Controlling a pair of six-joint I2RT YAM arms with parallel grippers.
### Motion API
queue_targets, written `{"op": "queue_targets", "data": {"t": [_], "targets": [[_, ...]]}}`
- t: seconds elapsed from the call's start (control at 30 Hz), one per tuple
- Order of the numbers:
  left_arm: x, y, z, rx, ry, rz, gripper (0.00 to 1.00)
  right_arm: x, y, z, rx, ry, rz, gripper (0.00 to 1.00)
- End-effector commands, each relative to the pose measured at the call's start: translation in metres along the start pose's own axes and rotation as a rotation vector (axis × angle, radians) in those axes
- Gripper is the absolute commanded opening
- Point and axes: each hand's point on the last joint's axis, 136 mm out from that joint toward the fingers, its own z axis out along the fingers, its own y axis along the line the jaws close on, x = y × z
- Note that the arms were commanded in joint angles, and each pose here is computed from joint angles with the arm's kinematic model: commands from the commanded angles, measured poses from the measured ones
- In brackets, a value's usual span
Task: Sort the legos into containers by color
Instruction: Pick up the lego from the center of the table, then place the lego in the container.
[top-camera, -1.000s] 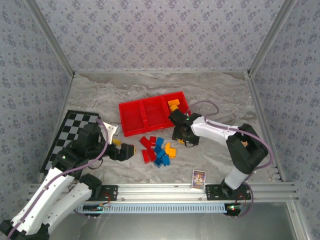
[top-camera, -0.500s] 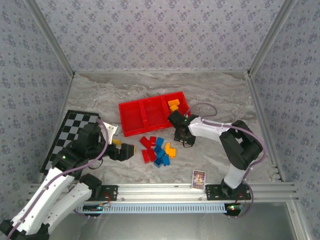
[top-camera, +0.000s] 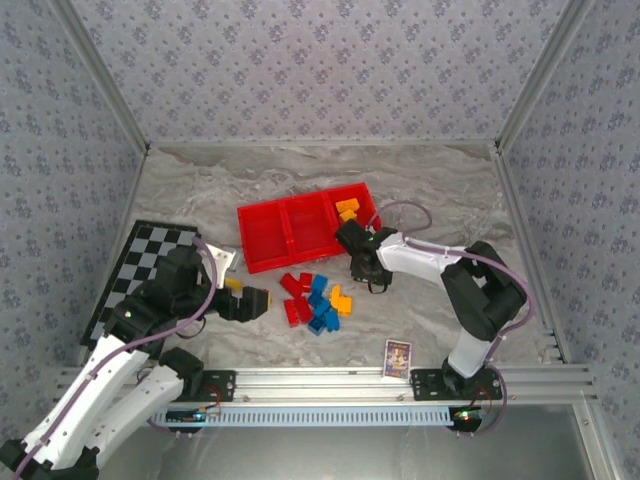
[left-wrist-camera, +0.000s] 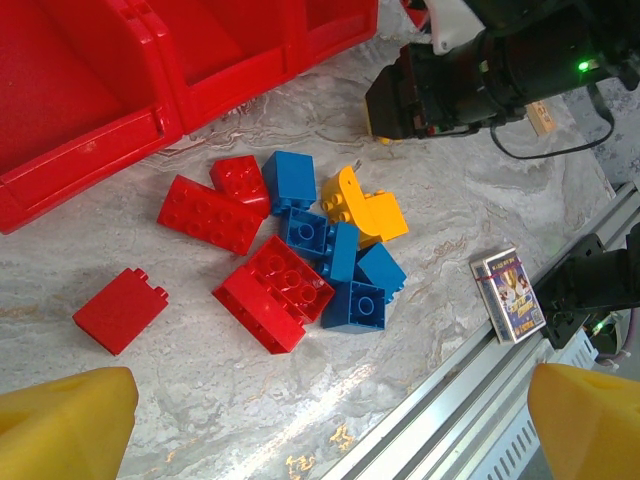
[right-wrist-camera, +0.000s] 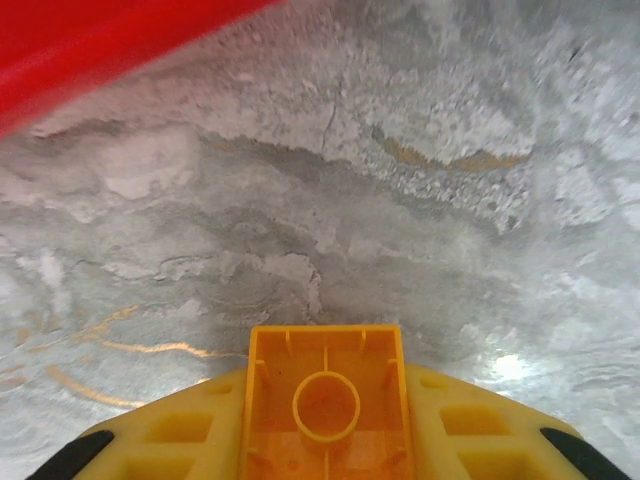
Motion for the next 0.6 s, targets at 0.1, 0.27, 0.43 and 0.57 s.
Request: {"op": "queue_targets", "data": {"t": [0.1,0.27,0.43,0.57], "targets": [[0.0,-0.002,0.003,0.011,0.016,0.014,1.0,-0.044,0.011,-0.062,-0.053,-0.154,-0.115,0.26],[0.001,-0.002,0.004,0.013,0.025,0.012,1.0,-0.091,0.03,-0.09,-0.118,-0.227,-0.194,0.27],[0.001,-0.001,0.005,0.01,0.025,0.011,1.0,-0.128,0.039,-0.079,-0.141,-0.212,-0.22,0.27],[0.002,-0.001,0.006,0.009,0.034,0.008,1.0,-0.145,0.047,-0.061,-0.171,-0.179,-0.214,0.28]]}}
